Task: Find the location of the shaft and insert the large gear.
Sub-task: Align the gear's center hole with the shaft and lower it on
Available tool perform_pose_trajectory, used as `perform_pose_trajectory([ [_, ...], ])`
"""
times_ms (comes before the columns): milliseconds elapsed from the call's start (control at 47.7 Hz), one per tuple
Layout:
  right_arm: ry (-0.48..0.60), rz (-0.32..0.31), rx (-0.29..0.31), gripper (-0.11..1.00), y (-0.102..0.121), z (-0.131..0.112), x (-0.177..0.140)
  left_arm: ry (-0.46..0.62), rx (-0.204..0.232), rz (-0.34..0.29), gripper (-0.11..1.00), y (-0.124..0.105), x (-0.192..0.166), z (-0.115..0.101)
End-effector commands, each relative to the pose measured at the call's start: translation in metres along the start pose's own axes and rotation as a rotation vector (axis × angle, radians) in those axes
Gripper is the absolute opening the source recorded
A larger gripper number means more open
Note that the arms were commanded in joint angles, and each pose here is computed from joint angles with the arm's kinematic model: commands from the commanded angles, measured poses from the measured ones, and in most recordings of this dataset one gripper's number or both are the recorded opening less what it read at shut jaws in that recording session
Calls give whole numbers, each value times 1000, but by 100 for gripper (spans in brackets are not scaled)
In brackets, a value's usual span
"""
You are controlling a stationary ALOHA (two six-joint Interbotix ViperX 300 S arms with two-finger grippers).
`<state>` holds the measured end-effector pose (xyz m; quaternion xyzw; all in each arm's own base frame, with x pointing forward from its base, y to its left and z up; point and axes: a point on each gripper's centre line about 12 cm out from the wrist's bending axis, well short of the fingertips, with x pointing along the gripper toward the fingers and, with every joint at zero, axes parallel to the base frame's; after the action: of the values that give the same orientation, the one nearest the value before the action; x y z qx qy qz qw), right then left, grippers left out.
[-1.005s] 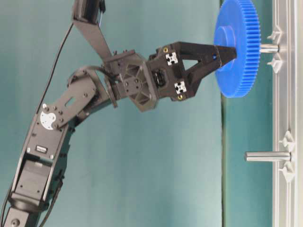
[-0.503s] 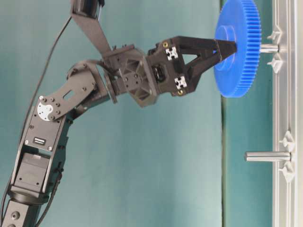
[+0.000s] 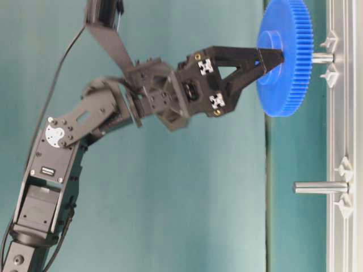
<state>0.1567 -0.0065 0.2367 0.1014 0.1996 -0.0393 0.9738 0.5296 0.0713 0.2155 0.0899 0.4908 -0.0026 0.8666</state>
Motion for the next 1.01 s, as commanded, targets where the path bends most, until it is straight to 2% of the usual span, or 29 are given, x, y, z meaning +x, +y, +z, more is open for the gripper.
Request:
perform_pose_trajectory([
  [0, -11, 1, 8, 2, 1, 5, 0, -118, -4, 33, 79, 7, -39, 27],
  [230, -15, 2, 8, 2, 1, 5, -1, -203, -60, 49, 76, 10, -62, 37],
  [524, -17, 2, 8, 2, 1, 5, -1, -199, -82, 46, 72, 7, -69, 22],
  [754, -20, 2, 8, 2, 1, 6, -2, -290, -141, 62, 71, 9, -89, 18],
  [984, -15, 2, 8, 2, 1, 6, -2, -284, -204, 51, 71, 4, -102, -2],
])
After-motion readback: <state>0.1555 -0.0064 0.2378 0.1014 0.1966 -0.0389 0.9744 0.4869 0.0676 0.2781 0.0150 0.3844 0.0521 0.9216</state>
